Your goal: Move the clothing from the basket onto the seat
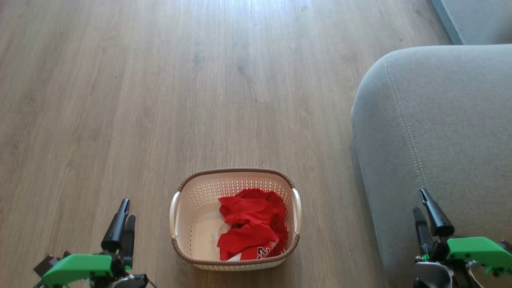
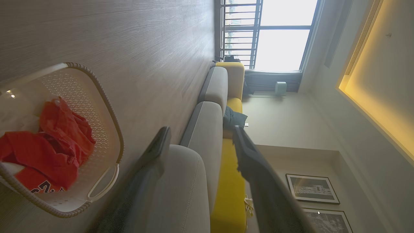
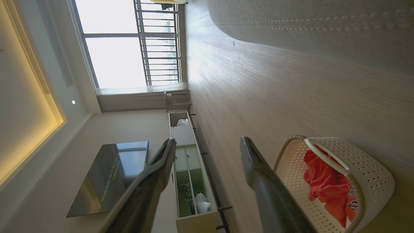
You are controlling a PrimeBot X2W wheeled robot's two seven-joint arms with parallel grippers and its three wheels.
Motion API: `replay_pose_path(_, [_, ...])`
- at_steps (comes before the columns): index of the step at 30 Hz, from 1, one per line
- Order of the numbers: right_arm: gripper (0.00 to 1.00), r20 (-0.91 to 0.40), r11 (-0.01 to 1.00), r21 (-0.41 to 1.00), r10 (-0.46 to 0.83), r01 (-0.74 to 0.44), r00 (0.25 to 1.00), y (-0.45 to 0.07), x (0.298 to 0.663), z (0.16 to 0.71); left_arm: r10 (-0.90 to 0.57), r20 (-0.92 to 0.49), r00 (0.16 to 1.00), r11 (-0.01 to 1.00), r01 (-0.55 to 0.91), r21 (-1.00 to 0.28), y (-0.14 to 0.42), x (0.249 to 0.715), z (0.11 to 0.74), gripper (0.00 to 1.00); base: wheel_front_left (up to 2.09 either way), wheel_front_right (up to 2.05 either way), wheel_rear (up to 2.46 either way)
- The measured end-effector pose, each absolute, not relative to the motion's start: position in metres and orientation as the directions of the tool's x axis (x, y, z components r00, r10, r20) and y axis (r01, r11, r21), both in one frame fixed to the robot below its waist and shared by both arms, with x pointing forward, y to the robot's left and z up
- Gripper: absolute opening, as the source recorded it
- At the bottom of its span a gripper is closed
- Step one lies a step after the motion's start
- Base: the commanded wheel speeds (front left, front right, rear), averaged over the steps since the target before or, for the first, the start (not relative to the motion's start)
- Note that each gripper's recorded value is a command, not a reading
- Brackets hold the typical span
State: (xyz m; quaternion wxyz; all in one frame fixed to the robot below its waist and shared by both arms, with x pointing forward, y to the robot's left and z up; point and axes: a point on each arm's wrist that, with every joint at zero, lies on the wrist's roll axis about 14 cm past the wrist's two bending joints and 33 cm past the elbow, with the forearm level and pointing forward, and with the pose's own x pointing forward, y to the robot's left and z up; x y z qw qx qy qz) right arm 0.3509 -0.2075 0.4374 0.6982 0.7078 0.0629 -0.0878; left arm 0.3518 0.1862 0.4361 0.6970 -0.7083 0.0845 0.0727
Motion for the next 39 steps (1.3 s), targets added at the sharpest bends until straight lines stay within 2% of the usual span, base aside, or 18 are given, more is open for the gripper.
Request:
replay_pose_path(19, [1.00, -0.169, 0.054, 0.983, -0.072, 0.173, 0.983, -0.211, 0.364, 0.452, 0.078, -0.190, 0.979, 0.046, -0.194, -0.980, 0.209, 0.354, 0.447, 1.00, 0.00, 0.00, 0.00])
replay_pose_path(30, [1.00, -0.072, 0.236, 0.968, -0.088, 0.091, 0.993, -0.214, 0.383, 0.484, 0.175, -0.111, 0.978, 0.137, -0.136, -0.981, 0.238, 0.360, 0.472, 1.00, 0.00, 0.00, 0.00])
replay_pose_path(39, [1.00, 0.022, 0.425, 0.905, -0.058, 0.005, 0.998, -0.204, 0.393, 0.514, 0.241, -0.007, 0.971, 0.221, -0.062, -0.973, 0.257, 0.364, 0.505, 1.00, 0.00, 0.00, 0.00])
